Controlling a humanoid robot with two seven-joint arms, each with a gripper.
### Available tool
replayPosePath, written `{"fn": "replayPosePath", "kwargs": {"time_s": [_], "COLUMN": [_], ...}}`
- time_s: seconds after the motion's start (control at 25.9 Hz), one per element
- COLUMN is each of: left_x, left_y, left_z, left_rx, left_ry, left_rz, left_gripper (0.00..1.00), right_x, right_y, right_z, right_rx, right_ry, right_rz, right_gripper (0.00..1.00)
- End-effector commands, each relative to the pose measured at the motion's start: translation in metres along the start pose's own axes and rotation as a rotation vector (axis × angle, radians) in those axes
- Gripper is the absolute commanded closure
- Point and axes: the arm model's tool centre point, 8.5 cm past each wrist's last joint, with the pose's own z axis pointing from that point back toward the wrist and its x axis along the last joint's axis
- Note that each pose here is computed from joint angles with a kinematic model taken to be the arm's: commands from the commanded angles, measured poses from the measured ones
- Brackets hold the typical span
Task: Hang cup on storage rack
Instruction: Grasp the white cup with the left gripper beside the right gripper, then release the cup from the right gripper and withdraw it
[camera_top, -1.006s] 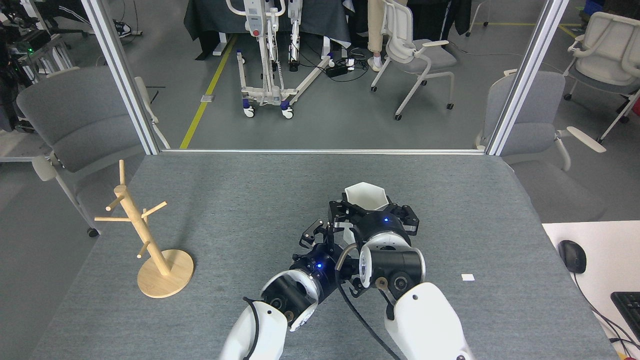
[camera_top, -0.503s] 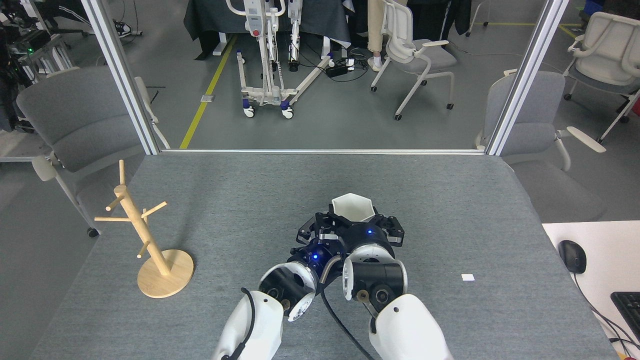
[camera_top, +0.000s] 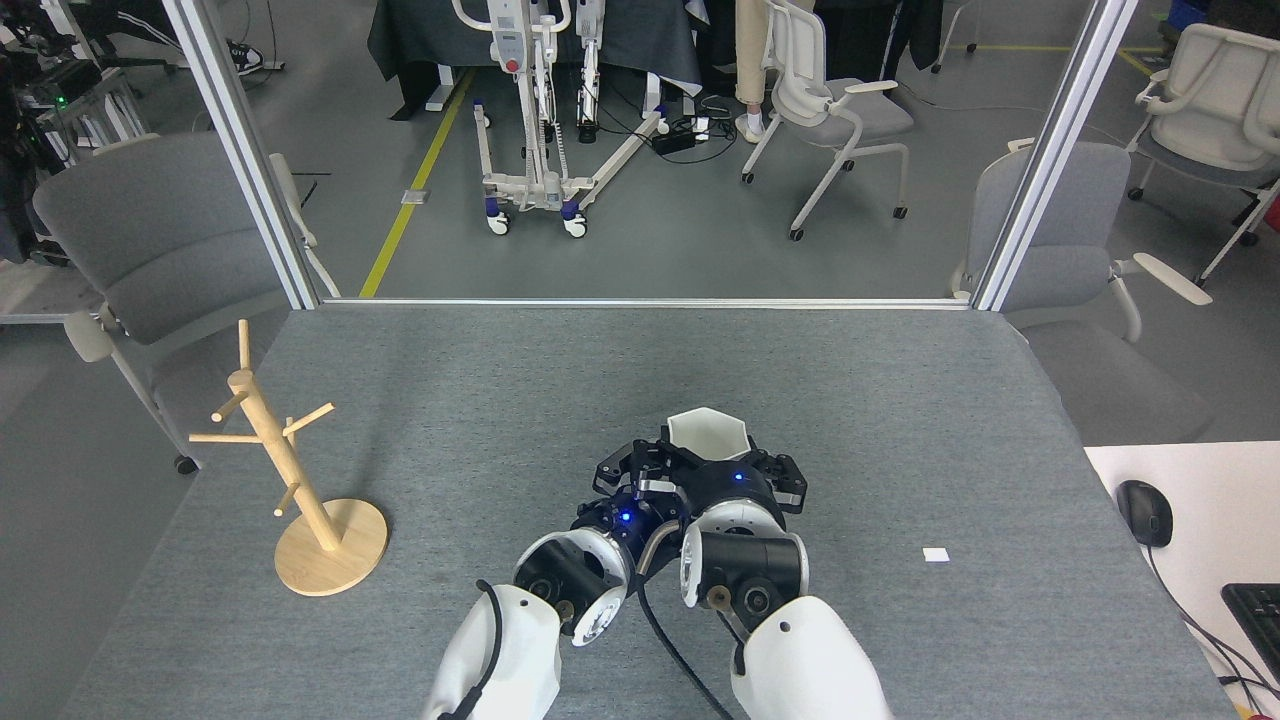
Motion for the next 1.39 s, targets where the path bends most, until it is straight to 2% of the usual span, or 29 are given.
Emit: {"fn": "replayPosePath", "kwargs": {"time_s": [0.0,0.23,0.35,0.39,0.46,0.62,0.93,1.16,1.35], "left_x": [0.007,0.004,0.002,0.003,0.003,0.003,0.002,0.002,0.001], "left_y": [-0.002,-0.002,-0.004,-0.004,-0.004,-0.013,-0.016,-0.019,-0.021], "left_z": [0.001,0.001,0.001,0.001,0.001,0.004,0.005,0.005,0.005], "left_rx": [-0.020,-0.018,-0.024,-0.024,-0.025,-0.037,-0.044,-0.052,-0.057], "left_ry": [-0.071,-0.059,-0.054,-0.054,-0.054,-0.049,-0.045,-0.047,-0.044], "left_rz": [-0.021,-0.010,-0.010,-0.009,-0.009,0.010,0.012,0.015,0.020], "left_gripper": [1.00,1.00,1.00,1.00,1.00,1.00,1.00,1.00,1.00], "right_x": [0.009,0.010,0.010,0.009,0.010,0.008,0.009,0.011,0.011], "right_y": [0.000,0.000,0.003,0.002,0.001,-0.002,-0.011,-0.011,-0.012], "right_z": [0.002,0.002,-0.001,-0.002,-0.002,-0.003,-0.003,-0.004,-0.003], "right_rx": [-0.016,-0.013,-0.004,-0.004,-0.007,-0.016,-0.043,-0.038,-0.041], "right_ry": [-0.034,-0.036,-0.033,-0.030,-0.030,-0.024,-0.029,-0.060,-0.061], "right_rz": [0.032,0.031,0.039,0.040,0.044,0.039,0.045,0.074,0.075], "right_gripper": [1.00,1.00,0.90,0.85,0.67,0.38,0.02,0.01,0.01]}}
